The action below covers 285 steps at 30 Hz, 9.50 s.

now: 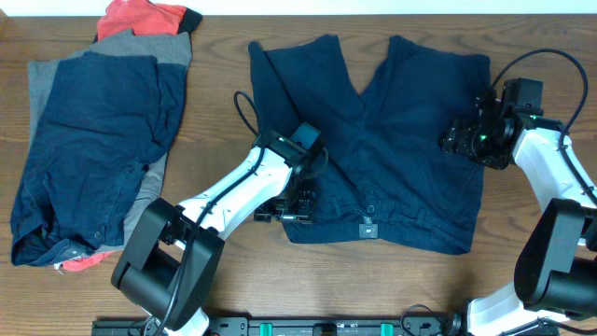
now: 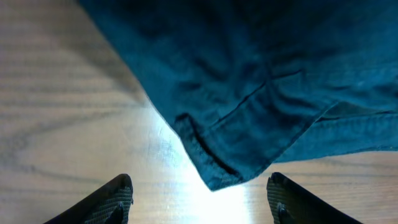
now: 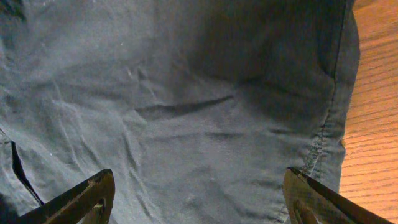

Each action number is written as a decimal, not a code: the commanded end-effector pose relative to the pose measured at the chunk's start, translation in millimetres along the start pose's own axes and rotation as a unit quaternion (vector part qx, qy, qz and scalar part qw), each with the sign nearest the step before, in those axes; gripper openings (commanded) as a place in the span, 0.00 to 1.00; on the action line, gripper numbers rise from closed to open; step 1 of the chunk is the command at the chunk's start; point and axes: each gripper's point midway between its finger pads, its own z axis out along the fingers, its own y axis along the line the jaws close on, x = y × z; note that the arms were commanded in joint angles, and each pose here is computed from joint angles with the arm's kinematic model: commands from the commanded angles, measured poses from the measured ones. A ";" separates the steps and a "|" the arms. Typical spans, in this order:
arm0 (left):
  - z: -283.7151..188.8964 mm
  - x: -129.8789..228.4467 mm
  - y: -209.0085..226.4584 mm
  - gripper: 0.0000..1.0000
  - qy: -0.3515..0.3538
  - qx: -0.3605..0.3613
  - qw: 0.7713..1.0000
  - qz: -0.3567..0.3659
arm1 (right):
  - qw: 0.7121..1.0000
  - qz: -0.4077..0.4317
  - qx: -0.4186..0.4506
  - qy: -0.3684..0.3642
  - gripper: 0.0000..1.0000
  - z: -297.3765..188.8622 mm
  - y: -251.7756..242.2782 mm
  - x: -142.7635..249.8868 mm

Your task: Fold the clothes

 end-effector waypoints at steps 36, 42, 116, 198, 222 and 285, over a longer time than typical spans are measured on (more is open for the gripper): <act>25.2 4.3 -1.2 0.06 0.019 -0.042 0.998 0.044 | 1.000 -0.006 0.002 0.013 0.85 4.8 0.8 7.5; 25.6 -1.4 -4.1 0.54 0.007 -0.037 0.998 0.045 | 1.000 -0.006 0.002 0.015 0.85 4.7 0.6 8.4; -165.6 -105.6 44.1 0.98 -0.293 0.046 0.955 -0.015 | 0.991 0.034 0.011 0.129 0.99 -86.2 12.0 96.5; -83.0 -176.3 42.5 0.98 -0.273 -0.003 0.962 0.020 | 0.960 0.083 0.224 -0.143 0.99 51.5 -121.6 -119.5; -13.9 -193.6 100.9 0.75 -0.196 0.003 0.977 -0.078 | 0.999 0.006 0.037 0.032 0.88 -43.5 24.8 -110.9; -153.3 -92.7 131.3 0.98 -0.250 -0.030 0.961 -0.116 | 0.959 0.137 0.182 0.168 0.91 -36.6 -20.1 -24.5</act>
